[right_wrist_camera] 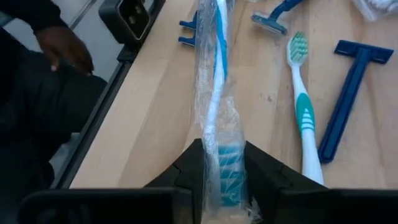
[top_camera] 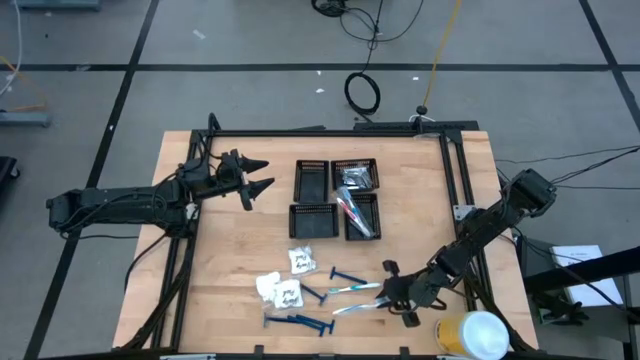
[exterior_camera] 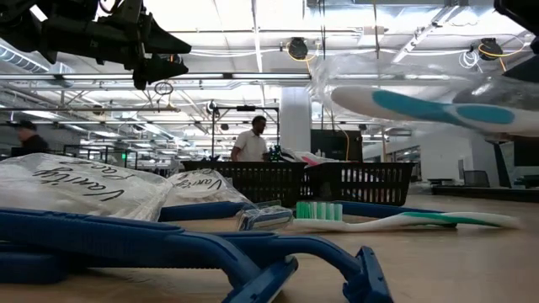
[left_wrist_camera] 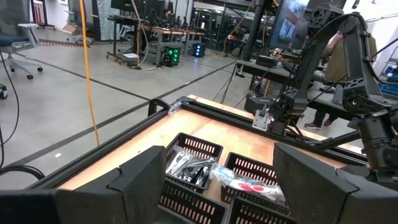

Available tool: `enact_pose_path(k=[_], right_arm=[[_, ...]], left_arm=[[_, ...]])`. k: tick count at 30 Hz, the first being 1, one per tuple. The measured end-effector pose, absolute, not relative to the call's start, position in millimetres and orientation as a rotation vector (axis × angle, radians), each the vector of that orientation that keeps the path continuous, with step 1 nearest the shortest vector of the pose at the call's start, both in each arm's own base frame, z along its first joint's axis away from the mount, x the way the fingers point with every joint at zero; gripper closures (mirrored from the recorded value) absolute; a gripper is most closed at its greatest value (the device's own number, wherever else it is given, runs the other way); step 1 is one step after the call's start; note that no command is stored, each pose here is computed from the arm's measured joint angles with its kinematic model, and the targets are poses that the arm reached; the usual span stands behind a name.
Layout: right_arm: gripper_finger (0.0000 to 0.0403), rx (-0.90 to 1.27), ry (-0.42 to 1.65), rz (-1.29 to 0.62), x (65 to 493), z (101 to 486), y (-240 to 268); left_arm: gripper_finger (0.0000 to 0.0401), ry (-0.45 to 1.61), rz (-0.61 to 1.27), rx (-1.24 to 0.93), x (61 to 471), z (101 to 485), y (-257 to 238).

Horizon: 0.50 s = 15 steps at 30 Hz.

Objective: Pick & Place Travel size toiletries
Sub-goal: Put the blue toothbrush into the bottom right black bin

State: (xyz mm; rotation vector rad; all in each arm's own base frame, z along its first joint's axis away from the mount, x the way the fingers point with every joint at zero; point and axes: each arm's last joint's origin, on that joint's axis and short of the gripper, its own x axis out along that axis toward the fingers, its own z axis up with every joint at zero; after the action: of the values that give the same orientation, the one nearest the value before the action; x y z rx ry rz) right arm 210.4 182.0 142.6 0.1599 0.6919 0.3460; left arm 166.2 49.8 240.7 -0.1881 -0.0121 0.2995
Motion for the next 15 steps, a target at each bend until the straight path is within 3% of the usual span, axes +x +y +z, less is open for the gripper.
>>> enact_pose_path(k=[8,15], right_arm=[[0.0336,0.292,0.613,0.17,218.2,146.6,175.3],[0.0336,0.332,0.41,-0.042,232.1,157.5,162.7]], left_arm=[[0.0116,-0.012,0.299,-0.188,166.2,240.7,49.8],[0.0116,-0.012,0.3,-0.188,166.2,240.6,49.8]])
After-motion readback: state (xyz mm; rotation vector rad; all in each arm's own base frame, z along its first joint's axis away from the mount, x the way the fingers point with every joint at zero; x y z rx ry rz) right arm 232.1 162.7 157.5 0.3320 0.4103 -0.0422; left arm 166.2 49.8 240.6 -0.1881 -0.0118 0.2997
